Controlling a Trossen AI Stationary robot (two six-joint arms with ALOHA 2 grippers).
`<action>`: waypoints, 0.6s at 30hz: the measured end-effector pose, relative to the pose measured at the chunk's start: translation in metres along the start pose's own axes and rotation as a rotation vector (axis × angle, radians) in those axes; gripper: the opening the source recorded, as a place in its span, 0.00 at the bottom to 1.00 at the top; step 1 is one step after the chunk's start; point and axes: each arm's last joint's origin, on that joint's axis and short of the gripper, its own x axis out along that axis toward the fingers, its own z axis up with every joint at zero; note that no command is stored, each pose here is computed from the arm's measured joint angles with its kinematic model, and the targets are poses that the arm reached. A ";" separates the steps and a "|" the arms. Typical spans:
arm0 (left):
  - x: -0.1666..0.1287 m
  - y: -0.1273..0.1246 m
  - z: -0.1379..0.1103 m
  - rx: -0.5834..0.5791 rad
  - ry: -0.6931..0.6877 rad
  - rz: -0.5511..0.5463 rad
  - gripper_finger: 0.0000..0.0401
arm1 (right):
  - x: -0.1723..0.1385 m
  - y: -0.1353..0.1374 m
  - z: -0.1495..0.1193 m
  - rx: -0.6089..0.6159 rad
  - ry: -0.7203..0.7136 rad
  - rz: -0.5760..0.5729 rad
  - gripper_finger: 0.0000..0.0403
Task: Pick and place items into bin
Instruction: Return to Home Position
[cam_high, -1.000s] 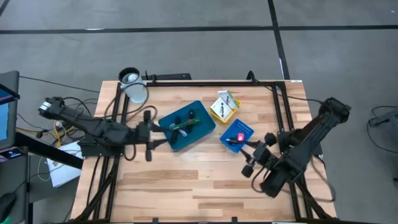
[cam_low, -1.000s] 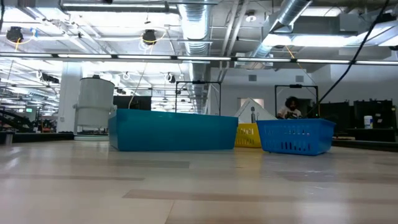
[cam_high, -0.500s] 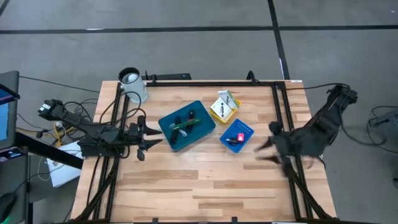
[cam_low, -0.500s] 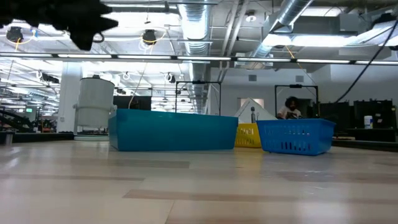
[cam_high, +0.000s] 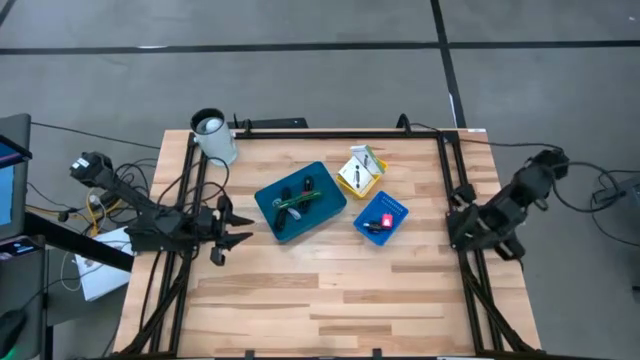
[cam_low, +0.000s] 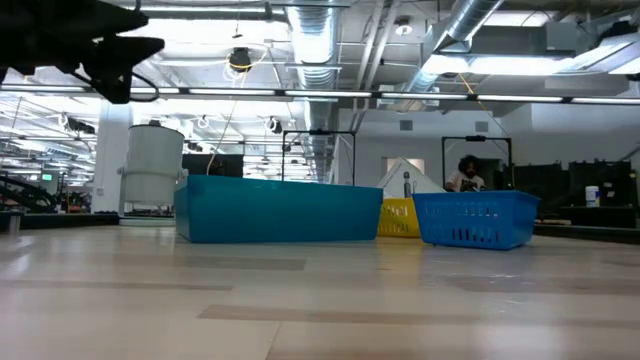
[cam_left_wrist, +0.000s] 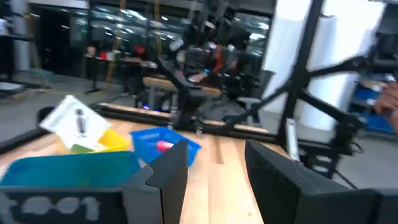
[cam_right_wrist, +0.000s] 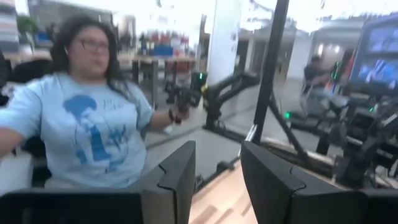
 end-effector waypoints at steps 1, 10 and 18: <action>-0.001 0.000 0.000 -0.002 0.001 0.018 0.37 | -0.007 0.001 -0.004 0.002 -0.024 -0.003 0.31; -0.003 0.000 -0.001 -0.025 0.007 0.076 0.37 | -0.027 0.008 -0.045 0.004 -0.067 -0.014 0.31; -0.010 0.001 0.023 -0.080 -0.178 0.002 0.37 | -0.027 0.008 -0.046 0.063 -0.067 -0.016 0.31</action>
